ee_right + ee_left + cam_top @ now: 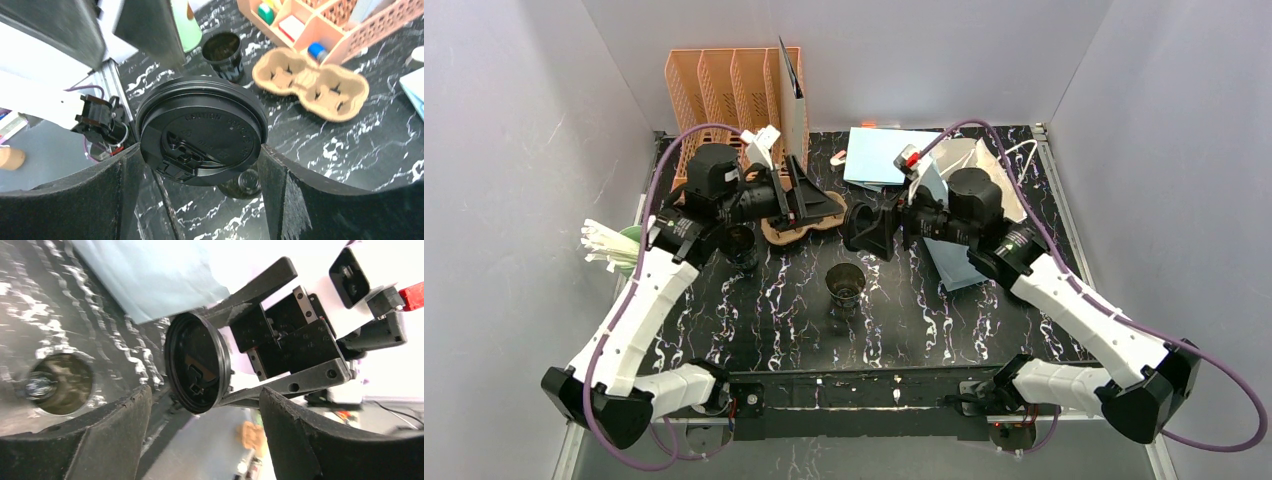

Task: Pack the takeout coffee
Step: Close the cup lid on the coffee cup.

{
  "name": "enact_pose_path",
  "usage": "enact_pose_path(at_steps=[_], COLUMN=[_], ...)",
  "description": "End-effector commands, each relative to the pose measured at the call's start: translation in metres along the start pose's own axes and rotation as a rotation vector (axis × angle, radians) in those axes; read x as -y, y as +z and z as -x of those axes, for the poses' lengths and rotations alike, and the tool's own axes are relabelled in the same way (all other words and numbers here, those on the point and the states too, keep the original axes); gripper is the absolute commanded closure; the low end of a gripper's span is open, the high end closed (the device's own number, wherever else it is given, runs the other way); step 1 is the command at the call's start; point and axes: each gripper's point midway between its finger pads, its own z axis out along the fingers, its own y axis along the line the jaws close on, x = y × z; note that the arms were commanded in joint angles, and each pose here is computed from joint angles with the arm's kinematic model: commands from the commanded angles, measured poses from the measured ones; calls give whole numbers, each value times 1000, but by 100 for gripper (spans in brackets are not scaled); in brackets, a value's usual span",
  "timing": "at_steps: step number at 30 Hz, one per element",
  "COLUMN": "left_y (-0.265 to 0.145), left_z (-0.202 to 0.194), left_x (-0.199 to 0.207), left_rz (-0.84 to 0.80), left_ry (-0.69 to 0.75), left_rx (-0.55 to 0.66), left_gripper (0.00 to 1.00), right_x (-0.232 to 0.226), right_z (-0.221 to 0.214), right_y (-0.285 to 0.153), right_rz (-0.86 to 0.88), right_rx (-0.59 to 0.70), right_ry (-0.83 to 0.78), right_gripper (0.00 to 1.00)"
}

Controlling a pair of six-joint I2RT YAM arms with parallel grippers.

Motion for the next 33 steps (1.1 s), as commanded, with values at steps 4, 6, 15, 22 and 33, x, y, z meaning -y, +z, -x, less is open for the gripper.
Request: enact_pose_path(at_steps=[4, 6, 15, 22, 33], left_y=[-45, -52, -72, -59, -39], left_z=[-4, -7, -15, -33, -58], left_x=[-74, -87, -135, -156, -190], left_rz=[443, 497, 657, 594, 522], left_ry=[138, 144, 148, 60, -65], left_rx=[77, 90, 200, 252, 293], left_gripper=[22, 22, 24, 27, 33], right_x=[26, 29, 30, 34, 43], right_z=[-39, -49, -95, -128, -153], right_y=[-1, -1, 16, 27, 39], right_rz=[-159, -181, -323, -410, -456], right_rx=[-247, -313, -597, -822, -992], right_ry=[132, 160, 154, 88, 20], right_gripper=[20, 20, 23, 23, 23])
